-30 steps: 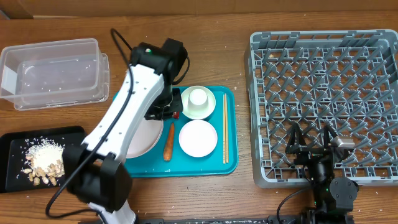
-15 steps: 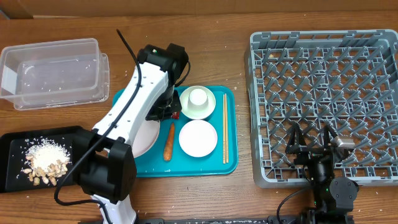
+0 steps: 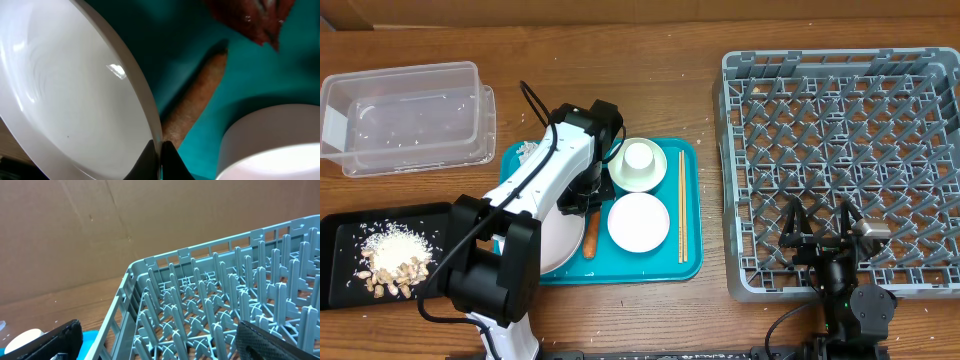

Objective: Sort waste into correct bins and load items into the dishwasher
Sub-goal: 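Carry the empty plate back and set it on the teal tray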

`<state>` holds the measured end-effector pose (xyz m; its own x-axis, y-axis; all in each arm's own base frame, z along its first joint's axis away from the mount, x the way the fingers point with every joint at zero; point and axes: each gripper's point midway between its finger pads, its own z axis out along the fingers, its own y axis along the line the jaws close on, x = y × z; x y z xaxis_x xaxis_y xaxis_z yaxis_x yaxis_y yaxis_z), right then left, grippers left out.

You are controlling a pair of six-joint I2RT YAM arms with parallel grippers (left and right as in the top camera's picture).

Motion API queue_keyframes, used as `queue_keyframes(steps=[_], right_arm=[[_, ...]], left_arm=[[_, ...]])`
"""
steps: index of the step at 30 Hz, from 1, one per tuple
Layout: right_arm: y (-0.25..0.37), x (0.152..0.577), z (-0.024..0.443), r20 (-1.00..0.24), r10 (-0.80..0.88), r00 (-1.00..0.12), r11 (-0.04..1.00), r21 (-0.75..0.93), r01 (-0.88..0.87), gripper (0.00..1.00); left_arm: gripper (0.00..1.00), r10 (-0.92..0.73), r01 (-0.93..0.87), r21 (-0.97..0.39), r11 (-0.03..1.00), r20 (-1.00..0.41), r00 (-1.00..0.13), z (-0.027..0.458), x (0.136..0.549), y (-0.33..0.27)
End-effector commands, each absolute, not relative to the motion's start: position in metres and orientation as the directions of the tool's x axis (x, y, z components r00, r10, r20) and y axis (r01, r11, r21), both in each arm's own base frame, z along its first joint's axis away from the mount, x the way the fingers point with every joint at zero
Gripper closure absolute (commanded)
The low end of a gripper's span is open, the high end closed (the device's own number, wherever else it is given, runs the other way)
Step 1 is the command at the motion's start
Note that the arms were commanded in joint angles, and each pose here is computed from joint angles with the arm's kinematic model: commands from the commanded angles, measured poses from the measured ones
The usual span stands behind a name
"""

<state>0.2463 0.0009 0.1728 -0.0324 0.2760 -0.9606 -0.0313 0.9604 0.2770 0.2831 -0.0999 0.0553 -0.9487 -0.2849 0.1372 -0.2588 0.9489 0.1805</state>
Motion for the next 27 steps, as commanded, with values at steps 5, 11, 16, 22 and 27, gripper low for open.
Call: queue_keyframes(steps=[5,11,16,22,27], right_arm=[[-0.001,0.246,0.172,-0.963,0.269,-0.023,0.963,0.270,-0.022,0.00],[-0.001,0.246,0.172,-0.963,0.269,-0.023,0.963,0.270,-0.022,0.00],[-0.001,0.246,0.172,-0.963,0.269,-0.023,0.963,0.270,-0.022,0.00],[-0.001,0.246,0.172,-0.963,0.269,-0.023,0.963,0.270,-0.022,0.00],[-0.001,0.246,0.172,-0.963,0.269,-0.023,0.963,0.270,-0.022,0.00]], left_arm=[[0.79,-0.285,-0.250,0.231,0.940,0.130,-0.950,0.053,0.280,-0.093],[0.71,-0.284,-0.243,0.251,0.937,0.142,-0.948,0.056,0.276,-0.089],[0.71,-0.276,-0.238,0.243,0.940,0.134,-0.952,0.070,0.282,-0.092],[0.49,-0.225,-0.212,0.176,0.961,0.055,-0.973,0.089,0.311,-0.103],[0.42,-0.218,-0.209,0.174,0.962,0.035,-0.975,0.091,0.316,-0.103]])
